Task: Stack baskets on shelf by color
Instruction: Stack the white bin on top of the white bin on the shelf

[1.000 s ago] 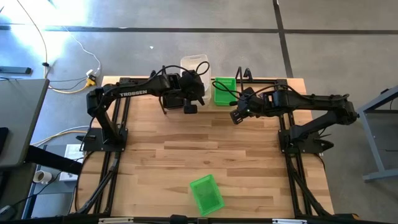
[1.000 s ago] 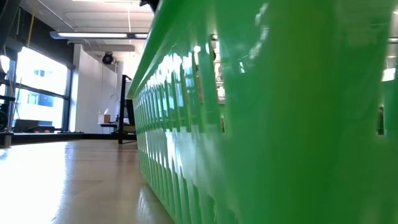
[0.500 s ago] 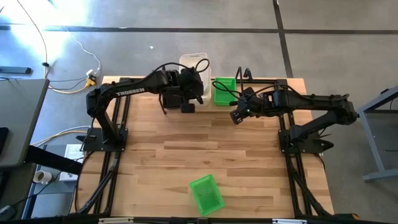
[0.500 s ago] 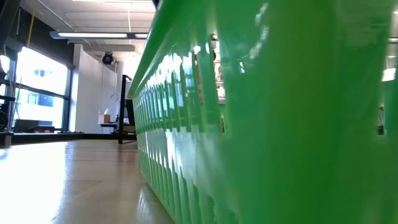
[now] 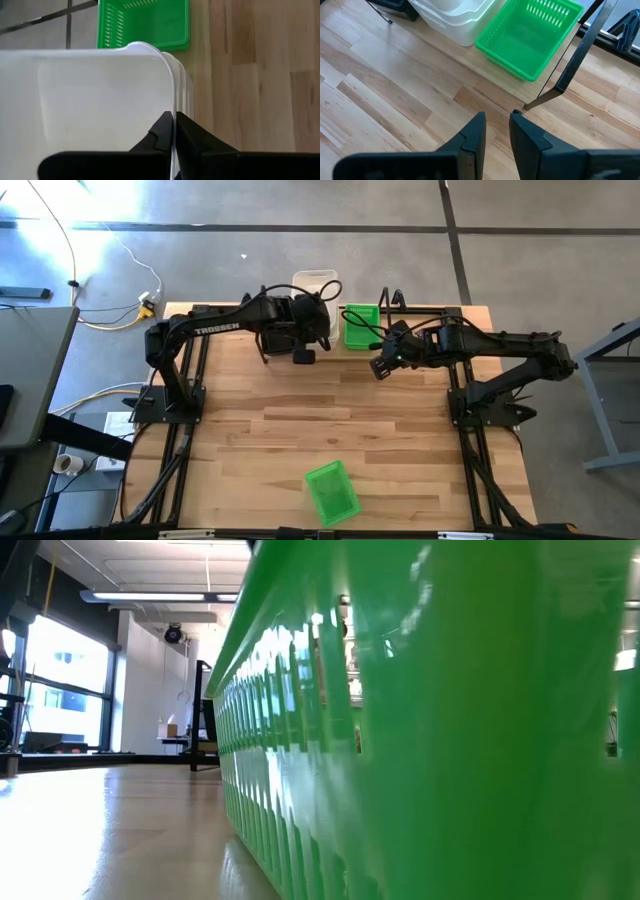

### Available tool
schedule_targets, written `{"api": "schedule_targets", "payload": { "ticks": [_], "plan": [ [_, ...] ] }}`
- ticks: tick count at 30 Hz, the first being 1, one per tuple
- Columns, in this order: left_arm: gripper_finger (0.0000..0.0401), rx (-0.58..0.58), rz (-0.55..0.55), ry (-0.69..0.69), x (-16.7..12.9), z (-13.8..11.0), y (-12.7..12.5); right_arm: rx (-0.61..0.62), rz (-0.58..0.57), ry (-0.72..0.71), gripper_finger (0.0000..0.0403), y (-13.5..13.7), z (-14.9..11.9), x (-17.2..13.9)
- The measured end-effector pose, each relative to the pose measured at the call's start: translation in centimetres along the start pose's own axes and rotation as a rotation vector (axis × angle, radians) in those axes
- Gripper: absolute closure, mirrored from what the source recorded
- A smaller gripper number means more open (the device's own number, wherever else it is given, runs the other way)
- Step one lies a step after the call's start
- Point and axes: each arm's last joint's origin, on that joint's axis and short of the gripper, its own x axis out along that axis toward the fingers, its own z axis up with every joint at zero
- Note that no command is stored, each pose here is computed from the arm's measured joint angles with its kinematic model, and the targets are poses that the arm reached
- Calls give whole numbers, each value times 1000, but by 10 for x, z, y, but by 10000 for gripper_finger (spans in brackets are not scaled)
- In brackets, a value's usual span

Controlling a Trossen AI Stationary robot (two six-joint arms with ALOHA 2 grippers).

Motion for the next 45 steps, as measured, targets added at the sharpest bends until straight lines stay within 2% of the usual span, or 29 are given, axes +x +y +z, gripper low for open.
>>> {"api": "schedule_targets", "payload": {
  "ticks": [20,33,39,45],
  "plan": [
    [399,-14,2,0,0,-1,2,0,0,0,329,0,0,0],
    [331,-17,12,3,0,-1,2,0,1,1,329,0,0,0],
    [323,-51,13,2,0,-1,2,0,7,9,329,0,0,0],
    [324,-110,33,-41,-13,7,10,0,17,19,329,0,-1,0]
  ]
}}
